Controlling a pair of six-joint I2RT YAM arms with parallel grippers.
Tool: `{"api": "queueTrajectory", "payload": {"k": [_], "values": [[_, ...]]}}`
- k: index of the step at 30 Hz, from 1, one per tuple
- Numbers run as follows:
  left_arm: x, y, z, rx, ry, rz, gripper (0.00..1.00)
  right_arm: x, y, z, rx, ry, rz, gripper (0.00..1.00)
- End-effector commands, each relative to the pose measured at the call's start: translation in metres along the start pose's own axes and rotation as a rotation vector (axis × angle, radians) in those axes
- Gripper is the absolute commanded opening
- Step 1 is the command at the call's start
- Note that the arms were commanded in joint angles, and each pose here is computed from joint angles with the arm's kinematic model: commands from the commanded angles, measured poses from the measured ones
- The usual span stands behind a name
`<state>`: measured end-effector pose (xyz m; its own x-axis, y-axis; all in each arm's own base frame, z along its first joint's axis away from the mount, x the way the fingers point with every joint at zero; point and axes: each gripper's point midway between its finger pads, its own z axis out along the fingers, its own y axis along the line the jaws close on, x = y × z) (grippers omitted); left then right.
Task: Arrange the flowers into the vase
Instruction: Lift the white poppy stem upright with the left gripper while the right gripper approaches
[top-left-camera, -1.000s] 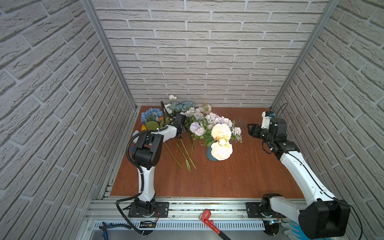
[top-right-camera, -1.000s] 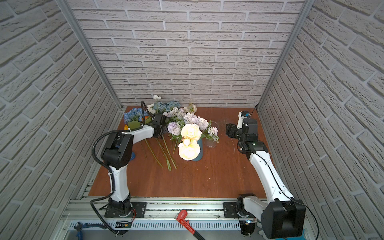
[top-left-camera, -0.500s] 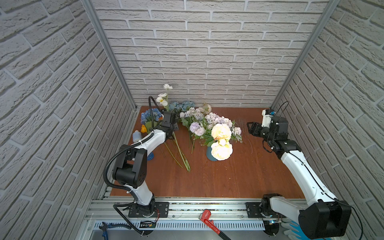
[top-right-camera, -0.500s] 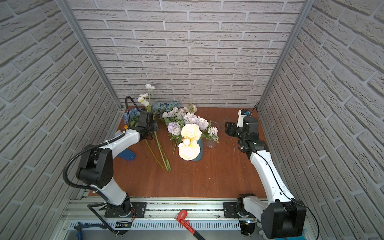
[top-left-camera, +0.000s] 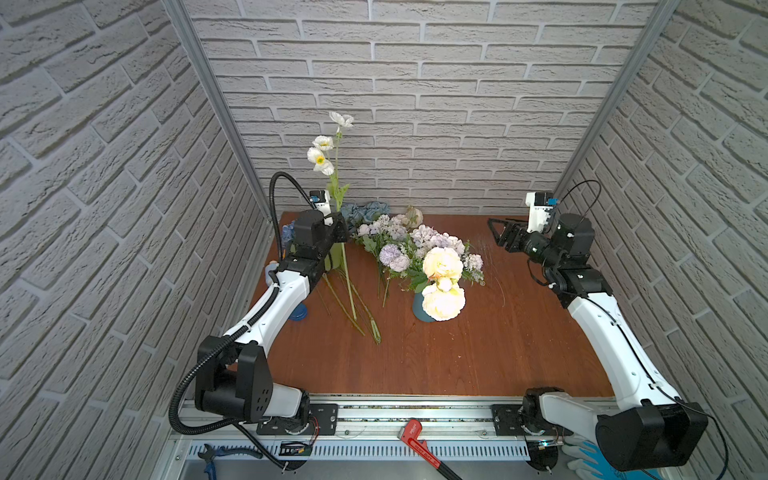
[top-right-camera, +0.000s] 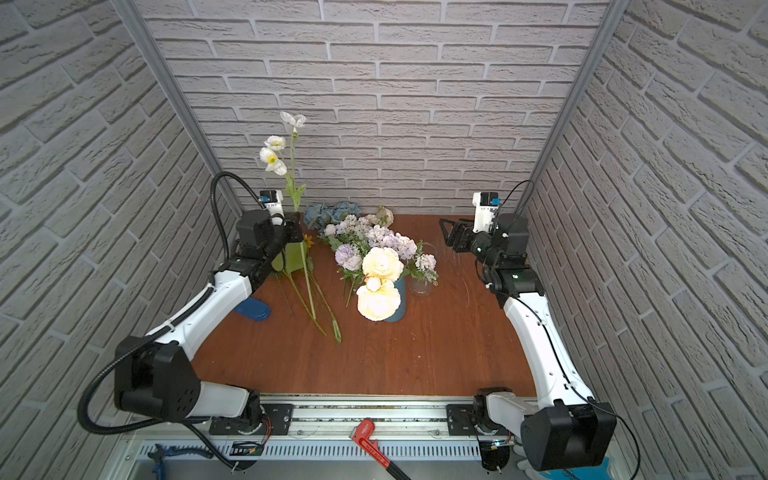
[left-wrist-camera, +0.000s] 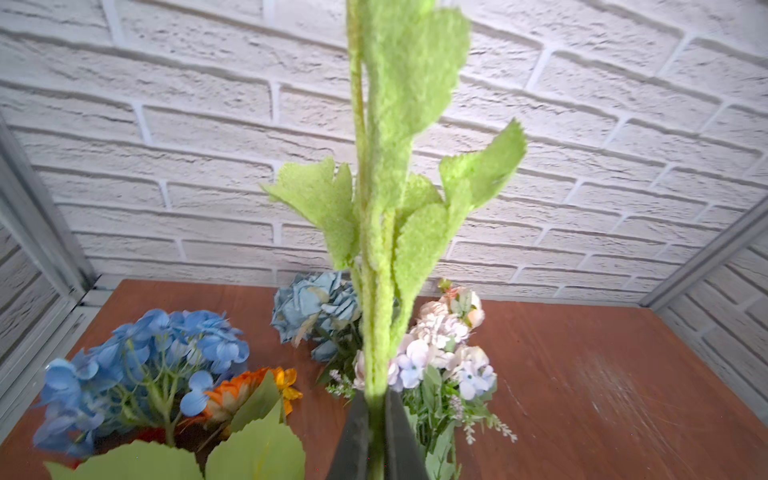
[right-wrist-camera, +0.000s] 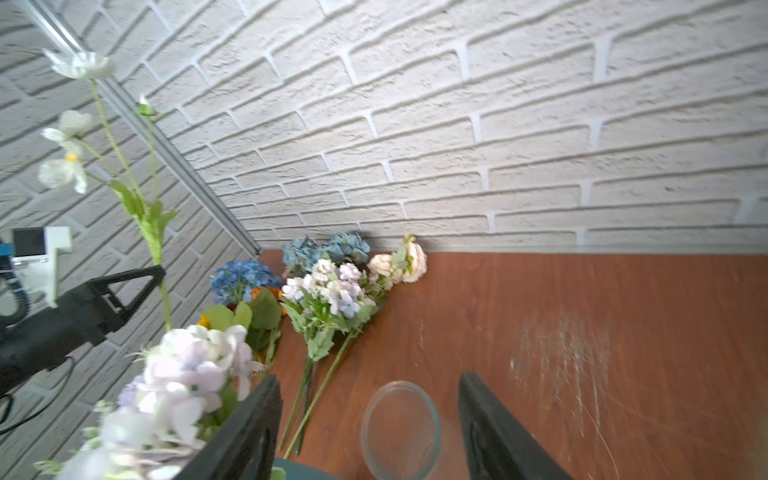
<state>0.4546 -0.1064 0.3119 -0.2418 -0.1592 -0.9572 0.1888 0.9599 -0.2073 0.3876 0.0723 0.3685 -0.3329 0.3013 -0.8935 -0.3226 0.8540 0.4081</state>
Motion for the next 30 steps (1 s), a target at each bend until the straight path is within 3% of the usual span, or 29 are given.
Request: {"api": "queueTrajectory", "payload": {"k": [1, 6, 10, 16, 23, 30], "values": [[-0.045, -0.027, -0.014, 0.126, -0.126, 0.053, 0.0, -0.037, 0.048, -0.007, -0.196, -0.089, -0.041, 0.68], [-0.083, -0.052, -0.039, 0.236, -0.216, 0.072, 0.0, -0.064, 0.098, -0.02, -0.363, -0.165, -0.101, 0.67], [-0.135, -0.07, -0.065, 0.288, -0.326, 0.114, 0.0, -0.087, 0.138, -0.031, -0.48, -0.229, -0.158, 0.67], [-0.191, -0.119, -0.105, 0.466, -0.478, 0.176, 0.0, -0.115, 0.191, -0.03, -0.715, -0.289, -0.156, 0.66], [-0.21, -0.177, -0.14, 0.772, -0.555, 0.155, 0.0, -0.113, 0.238, -0.008, -0.858, -0.276, -0.166, 0.63], [-0.211, -0.194, -0.149, 0.846, -0.57, 0.121, 0.0, -0.073, 0.266, 0.026, -0.855, -0.172, -0.222, 0.6]]}}
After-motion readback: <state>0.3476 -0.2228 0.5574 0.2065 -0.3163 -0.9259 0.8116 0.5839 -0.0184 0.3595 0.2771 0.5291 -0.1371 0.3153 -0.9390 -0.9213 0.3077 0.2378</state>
